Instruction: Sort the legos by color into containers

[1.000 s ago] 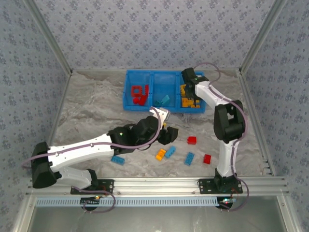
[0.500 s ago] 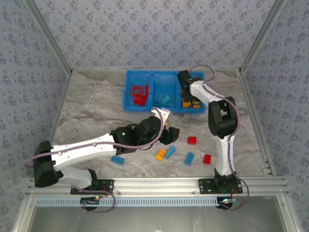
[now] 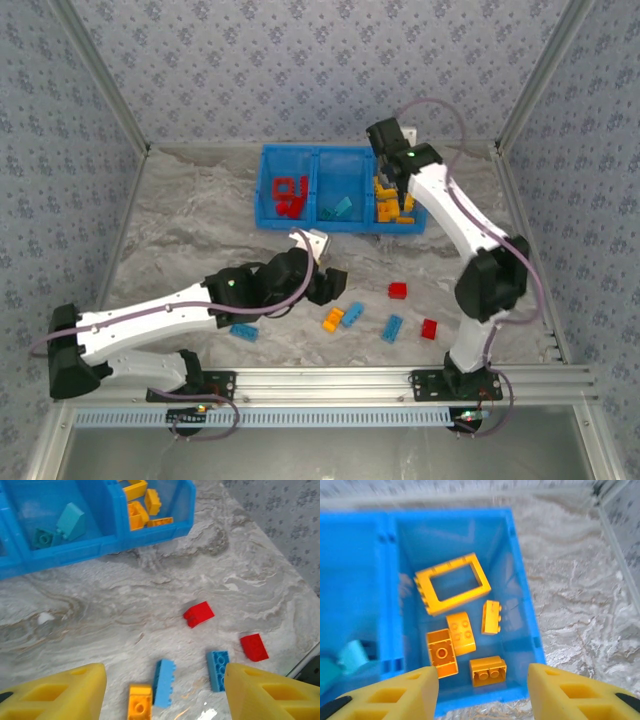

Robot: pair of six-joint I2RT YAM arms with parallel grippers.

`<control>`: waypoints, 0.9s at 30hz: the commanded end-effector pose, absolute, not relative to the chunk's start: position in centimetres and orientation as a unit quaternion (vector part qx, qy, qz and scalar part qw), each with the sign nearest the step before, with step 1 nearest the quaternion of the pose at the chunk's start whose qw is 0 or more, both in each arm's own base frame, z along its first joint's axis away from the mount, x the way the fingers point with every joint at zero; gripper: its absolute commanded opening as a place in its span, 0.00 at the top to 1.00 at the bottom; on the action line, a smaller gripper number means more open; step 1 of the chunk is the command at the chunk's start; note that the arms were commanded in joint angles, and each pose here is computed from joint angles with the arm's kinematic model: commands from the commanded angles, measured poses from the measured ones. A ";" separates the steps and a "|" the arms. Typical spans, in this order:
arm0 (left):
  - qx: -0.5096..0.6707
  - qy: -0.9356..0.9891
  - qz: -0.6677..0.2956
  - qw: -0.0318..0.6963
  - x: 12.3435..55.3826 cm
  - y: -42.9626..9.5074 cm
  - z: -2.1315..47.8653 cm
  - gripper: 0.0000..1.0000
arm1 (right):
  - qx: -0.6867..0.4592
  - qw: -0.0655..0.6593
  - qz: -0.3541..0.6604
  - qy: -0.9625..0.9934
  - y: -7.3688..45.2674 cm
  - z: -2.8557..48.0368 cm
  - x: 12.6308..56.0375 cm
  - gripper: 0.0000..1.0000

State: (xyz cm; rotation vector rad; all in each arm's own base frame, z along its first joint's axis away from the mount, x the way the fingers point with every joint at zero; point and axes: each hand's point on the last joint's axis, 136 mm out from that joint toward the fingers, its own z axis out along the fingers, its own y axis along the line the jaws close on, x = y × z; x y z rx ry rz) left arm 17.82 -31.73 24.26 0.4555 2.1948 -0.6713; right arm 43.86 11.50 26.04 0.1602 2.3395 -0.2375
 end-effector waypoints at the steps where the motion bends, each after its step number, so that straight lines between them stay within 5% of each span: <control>1: 0.166 0.877 -0.236 0.385 17.4 -29.2 23.6 0.36 | 0.052 0.407 -0.052 0.911 12.0 28.7 40.2 0.48; 11: 0.059 0.954 -0.093 0.278 17.6 -19.4 17.0 0.34 | -0.188 0.361 0.268 0.873 23.6 26.3 24.8 0.42; 17: 0.072 0.977 -0.029 0.198 18.6 -16.9 12.3 0.32 | -0.305 0.316 0.358 0.824 28.6 22.2 15.6 0.33; 27: 0.156 0.980 0.015 0.124 21.3 -17.2 6.2 0.31 | -0.297 0.314 0.360 0.827 30.1 19.6 12.7 0.33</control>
